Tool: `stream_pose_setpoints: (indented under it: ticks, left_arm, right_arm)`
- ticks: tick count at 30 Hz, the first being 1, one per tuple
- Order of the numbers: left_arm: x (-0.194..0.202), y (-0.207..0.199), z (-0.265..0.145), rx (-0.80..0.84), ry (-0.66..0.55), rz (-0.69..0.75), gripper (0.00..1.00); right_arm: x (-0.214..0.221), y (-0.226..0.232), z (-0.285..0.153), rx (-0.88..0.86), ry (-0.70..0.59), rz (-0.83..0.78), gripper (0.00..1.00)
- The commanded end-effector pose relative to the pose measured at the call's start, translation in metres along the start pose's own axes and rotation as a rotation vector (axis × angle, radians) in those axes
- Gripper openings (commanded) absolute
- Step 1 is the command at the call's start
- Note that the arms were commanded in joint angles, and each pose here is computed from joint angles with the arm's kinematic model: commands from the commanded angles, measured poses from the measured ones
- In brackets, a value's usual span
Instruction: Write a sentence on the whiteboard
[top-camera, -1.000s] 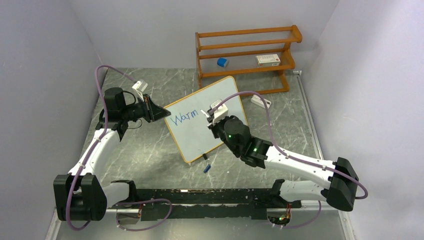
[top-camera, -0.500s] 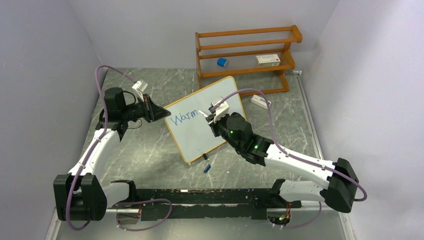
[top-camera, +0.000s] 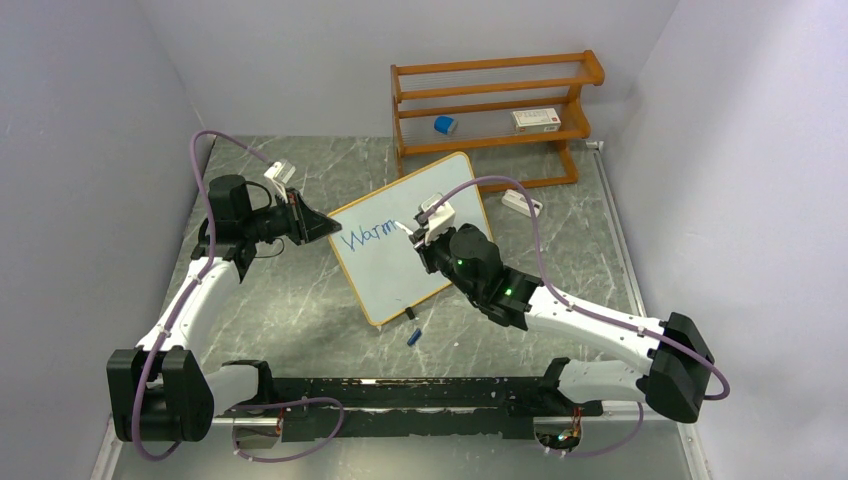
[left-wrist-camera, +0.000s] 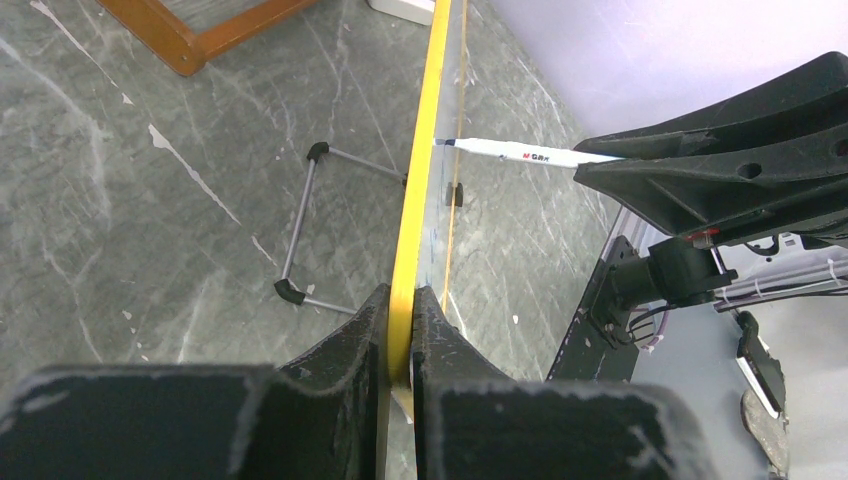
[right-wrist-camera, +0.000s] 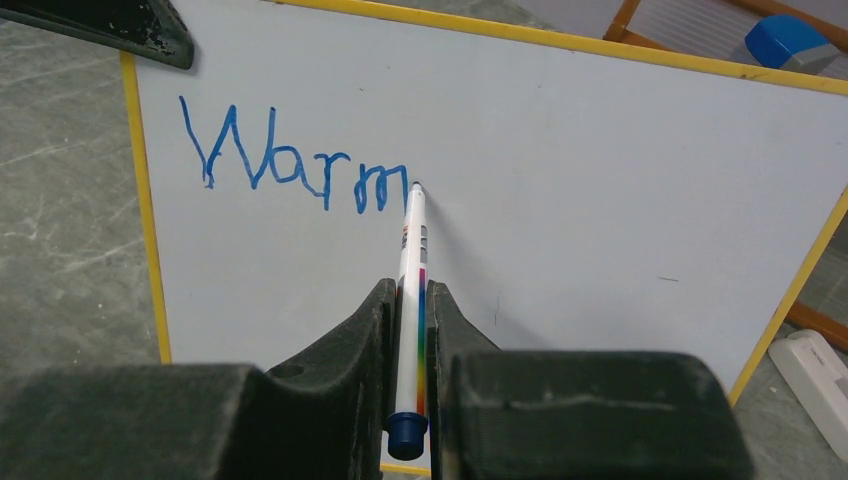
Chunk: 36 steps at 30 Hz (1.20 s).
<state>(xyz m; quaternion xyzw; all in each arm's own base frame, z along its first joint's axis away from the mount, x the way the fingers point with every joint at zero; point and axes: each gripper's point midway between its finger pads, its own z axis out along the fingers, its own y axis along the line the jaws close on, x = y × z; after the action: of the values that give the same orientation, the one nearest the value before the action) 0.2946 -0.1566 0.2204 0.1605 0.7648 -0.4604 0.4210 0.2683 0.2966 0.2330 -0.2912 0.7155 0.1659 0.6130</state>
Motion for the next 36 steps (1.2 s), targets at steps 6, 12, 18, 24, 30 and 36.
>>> stream_pose_setpoints:
  ticks: [6,12,18,24,30,36]
  left_arm:
    - [0.004,0.019,-0.002,-0.080,0.013,0.001,0.05]
    - [0.004,0.020,-0.002,-0.083,0.012,0.003,0.05]
    - [0.004,0.019,-0.002,-0.082,0.012,0.003,0.05]
    - [0.005,0.020,-0.002,-0.084,0.014,0.000,0.05]
    - [0.005,0.020,-0.002,-0.084,0.013,0.000,0.05]
    - [0.005,0.020,-0.002,-0.085,0.012,0.001,0.05]
  right_arm:
    - [-0.002,-0.011,0.004,0.047,-0.007,0.010,0.00]
    - [0.001,-0.019,0.002,0.078,-0.001,0.009,0.00]
    - [-0.002,-0.020,0.001,0.076,-0.008,0.013,0.00]
    - [-0.006,-0.014,-0.003,0.034,-0.028,0.013,0.00]
    - [-0.016,-0.009,-0.005,0.000,-0.057,0.016,0.00]
    - [-0.020,-0.008,-0.003,-0.003,-0.069,0.018,0.00]
